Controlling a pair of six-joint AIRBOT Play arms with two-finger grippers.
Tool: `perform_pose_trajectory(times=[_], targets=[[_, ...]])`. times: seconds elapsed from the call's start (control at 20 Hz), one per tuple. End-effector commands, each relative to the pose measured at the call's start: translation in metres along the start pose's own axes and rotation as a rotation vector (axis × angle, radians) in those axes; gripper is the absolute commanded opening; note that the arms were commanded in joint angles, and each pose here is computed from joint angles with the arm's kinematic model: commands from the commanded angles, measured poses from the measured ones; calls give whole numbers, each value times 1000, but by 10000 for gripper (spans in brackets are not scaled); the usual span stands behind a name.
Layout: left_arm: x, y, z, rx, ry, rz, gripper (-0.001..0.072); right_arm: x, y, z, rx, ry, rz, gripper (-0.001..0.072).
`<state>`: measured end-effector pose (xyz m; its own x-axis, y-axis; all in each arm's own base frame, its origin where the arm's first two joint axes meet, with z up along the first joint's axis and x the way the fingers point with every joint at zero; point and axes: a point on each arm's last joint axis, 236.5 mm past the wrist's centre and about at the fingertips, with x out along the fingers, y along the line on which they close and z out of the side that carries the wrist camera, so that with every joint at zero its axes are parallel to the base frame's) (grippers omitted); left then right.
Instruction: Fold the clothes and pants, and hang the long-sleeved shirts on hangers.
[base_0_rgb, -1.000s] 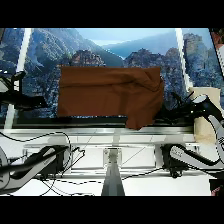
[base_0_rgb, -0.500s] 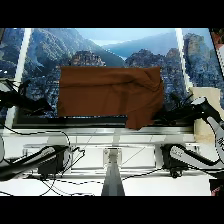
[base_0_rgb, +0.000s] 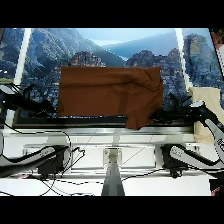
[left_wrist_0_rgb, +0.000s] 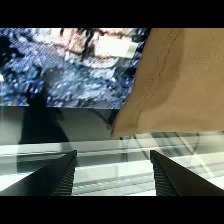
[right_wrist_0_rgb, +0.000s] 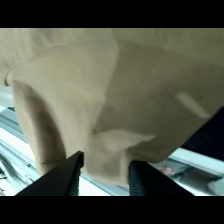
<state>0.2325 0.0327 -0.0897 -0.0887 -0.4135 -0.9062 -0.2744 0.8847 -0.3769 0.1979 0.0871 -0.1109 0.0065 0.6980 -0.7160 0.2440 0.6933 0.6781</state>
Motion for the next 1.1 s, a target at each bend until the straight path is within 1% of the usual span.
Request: perform_pose_trajectory(times=[0.0,0.1,0.15,0.2,0.35,0.4,0.55,0.65,0.7,0.8,0.85,0.95,1.0,1.05], targets=[[1,0,0,3,2,-2,501,0,9,3,-30,-12,37,306],[3,0,-3,0,12,-5,501,0,9,1,-30,-7,40,289],[6,0,-7,-4,21,-7,501,0,10,1,-50,-7,40,177],[10,0,-12,-1,35,-11,501,0,10,1,-57,-7,40,128],[26,0,-25,34,63,-30,501,0,13,3,-51,-16,53,114],[31,3,-25,28,55,-24,501,0,13,4,-50,-18,56,14],[39,4,-11,7,-18,-26,490,0,14,4,-50,-18,57,18],[37,-7,7,13,-94,-72,489,0,13,4,-50,-19,57,18],[36,-13,15,7,-130,-98,471,0,13,4,-50,-19,57,18],[33,-20,26,11,-176,-125,323,0,14,4,-49,-21,59,18],[33,-20,30,6,-194,-124,303,0,15,5,-48,-23,61,18],[32,-17,34,5,-212,-114,301,0,15,5,-47,-24,63,18],[32,-17,35,5,-214,-113,252,0,15,5,-47,-25,64,18],[32,-17,34,5,-214,-113,160,0,16,6,-46,-26,67,18]])
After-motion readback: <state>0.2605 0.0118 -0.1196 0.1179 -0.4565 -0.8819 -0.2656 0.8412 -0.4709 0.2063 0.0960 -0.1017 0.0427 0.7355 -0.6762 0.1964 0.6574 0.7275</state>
